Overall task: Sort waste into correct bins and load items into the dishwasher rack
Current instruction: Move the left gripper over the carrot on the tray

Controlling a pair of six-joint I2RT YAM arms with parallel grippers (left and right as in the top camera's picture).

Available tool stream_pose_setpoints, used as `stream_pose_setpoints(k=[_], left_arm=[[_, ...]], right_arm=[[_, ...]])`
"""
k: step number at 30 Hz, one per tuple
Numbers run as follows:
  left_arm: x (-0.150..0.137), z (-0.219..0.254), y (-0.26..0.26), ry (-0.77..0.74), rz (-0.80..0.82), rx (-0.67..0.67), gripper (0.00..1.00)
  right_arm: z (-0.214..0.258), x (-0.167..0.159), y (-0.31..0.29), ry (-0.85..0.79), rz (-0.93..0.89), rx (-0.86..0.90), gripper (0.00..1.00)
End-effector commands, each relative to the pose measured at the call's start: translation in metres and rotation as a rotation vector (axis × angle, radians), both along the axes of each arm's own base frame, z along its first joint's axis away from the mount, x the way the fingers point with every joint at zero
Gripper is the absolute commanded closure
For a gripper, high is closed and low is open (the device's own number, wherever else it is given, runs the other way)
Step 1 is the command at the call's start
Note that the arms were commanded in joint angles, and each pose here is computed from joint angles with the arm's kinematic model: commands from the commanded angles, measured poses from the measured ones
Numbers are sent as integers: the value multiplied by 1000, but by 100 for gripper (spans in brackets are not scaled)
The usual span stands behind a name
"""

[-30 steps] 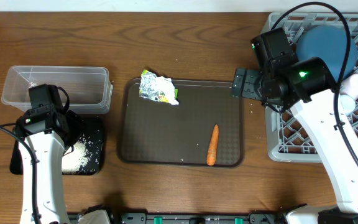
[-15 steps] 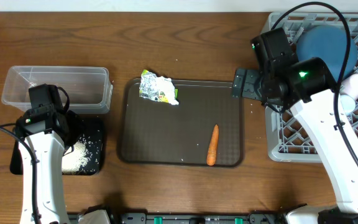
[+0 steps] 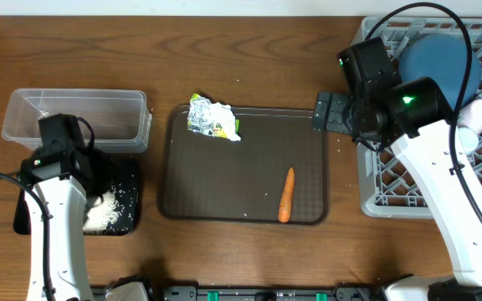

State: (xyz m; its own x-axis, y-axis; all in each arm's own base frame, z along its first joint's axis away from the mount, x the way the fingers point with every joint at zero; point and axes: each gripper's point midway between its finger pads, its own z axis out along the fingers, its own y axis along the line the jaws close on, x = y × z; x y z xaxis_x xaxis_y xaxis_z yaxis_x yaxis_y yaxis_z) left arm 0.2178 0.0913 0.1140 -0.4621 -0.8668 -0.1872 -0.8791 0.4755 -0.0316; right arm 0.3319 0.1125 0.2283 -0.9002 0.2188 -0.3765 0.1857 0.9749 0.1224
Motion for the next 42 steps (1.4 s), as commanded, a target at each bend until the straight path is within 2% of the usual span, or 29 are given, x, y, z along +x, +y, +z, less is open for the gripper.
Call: stream_pose_setpoints(k=[1,4,6,9,14,18,22,27,32,37,42], left_arm=[[-3,2,-37,-14,39,-219,0],[-4,9,-78,-29,-36,-440,0],[6,24,-116,-120,-271,-602,0],[4,32,-148,-146,-458,-679,0],[-12,26,-188,-49,-658,-635,0],[-20,19,-214,-2,-747,-559,0],[-20,20,-249,-41,-870,-523,0],[-16,8,-268,-68,-931,-338,0],[-19,-4,-304,-108,-1081,-272,0],[-12,-27,-326,-119,-1137,-177,0],[-1,-58,-345,-102,-1140,-176,0]], right_arm=[[-4,1,-4,8,-25,-15,1],[-4,1,-4,8,-25,-15,1],[-4,1,-4,8,-25,-15,1],[-4,1,-4,8,-25,-15,1],[-4,1,-4,8,-25,-15,1],[-4,1,-4,7,-25,-15,1],[-4,1,-4,7,-25,-15,1],[-4,1,-3,7,-20,-15,1],[-4,1,-3,7,-21,-15,1],[-4,1,-3,7,-21,-15,1],[-4,1,-3,7,-20,-15,1]])
